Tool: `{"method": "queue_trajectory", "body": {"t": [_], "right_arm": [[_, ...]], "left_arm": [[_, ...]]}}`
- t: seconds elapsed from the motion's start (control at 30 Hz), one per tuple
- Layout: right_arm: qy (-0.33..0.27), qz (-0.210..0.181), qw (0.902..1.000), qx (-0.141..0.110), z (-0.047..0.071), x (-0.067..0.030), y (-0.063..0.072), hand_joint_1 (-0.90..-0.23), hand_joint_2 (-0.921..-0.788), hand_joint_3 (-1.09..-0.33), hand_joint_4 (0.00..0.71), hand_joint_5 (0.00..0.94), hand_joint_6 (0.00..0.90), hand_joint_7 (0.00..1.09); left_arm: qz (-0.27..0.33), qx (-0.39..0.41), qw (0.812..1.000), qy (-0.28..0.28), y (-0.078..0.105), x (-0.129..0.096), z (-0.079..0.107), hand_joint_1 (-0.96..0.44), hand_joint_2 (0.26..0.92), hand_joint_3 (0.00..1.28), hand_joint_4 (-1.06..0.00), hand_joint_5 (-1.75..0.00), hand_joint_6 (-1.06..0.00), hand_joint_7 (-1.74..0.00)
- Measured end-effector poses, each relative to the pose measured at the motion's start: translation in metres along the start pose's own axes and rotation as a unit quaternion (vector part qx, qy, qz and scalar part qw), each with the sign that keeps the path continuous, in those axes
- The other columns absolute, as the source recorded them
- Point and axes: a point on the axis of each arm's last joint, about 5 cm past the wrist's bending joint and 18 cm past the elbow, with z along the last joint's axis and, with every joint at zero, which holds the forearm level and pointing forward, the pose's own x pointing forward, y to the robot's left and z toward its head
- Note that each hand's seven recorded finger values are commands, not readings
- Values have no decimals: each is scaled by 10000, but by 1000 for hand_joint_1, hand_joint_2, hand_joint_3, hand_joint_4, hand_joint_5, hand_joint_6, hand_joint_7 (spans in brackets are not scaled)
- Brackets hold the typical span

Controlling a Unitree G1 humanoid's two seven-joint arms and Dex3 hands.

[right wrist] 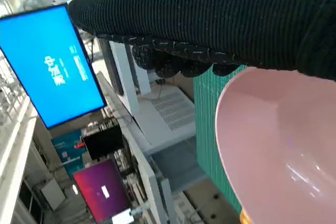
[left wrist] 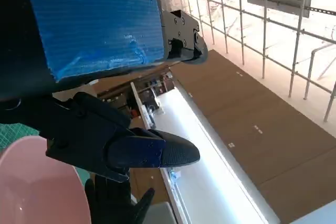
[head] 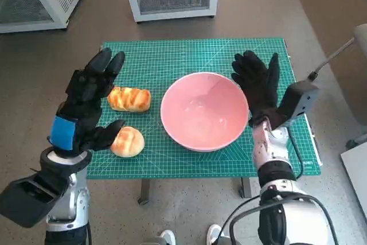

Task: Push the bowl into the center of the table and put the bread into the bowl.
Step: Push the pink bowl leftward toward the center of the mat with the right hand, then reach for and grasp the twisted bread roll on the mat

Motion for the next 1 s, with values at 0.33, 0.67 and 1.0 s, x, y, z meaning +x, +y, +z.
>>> {"method": "queue_trajectory", "body": {"t": [0.33,0.67,1.0], "right_arm": [[-34,171,9998,-42,37,31,33,-462,-921,-624,355,11,174,497],[-651,625,9955,-299,211,74,2,-478,-921,-643,353,3,103,583],[-2271,1683,9561,-772,564,104,48,-529,-921,-621,364,7,27,709]], "left_arm": [[22,55,10000,-18,-5,-1,1,-693,921,353,-298,0,-206,-245],[61,77,10000,-15,-8,-5,-10,-681,921,352,-300,-1,-211,-235],[84,167,9998,-6,26,41,-67,-687,921,351,-299,0,-218,-223]]}}
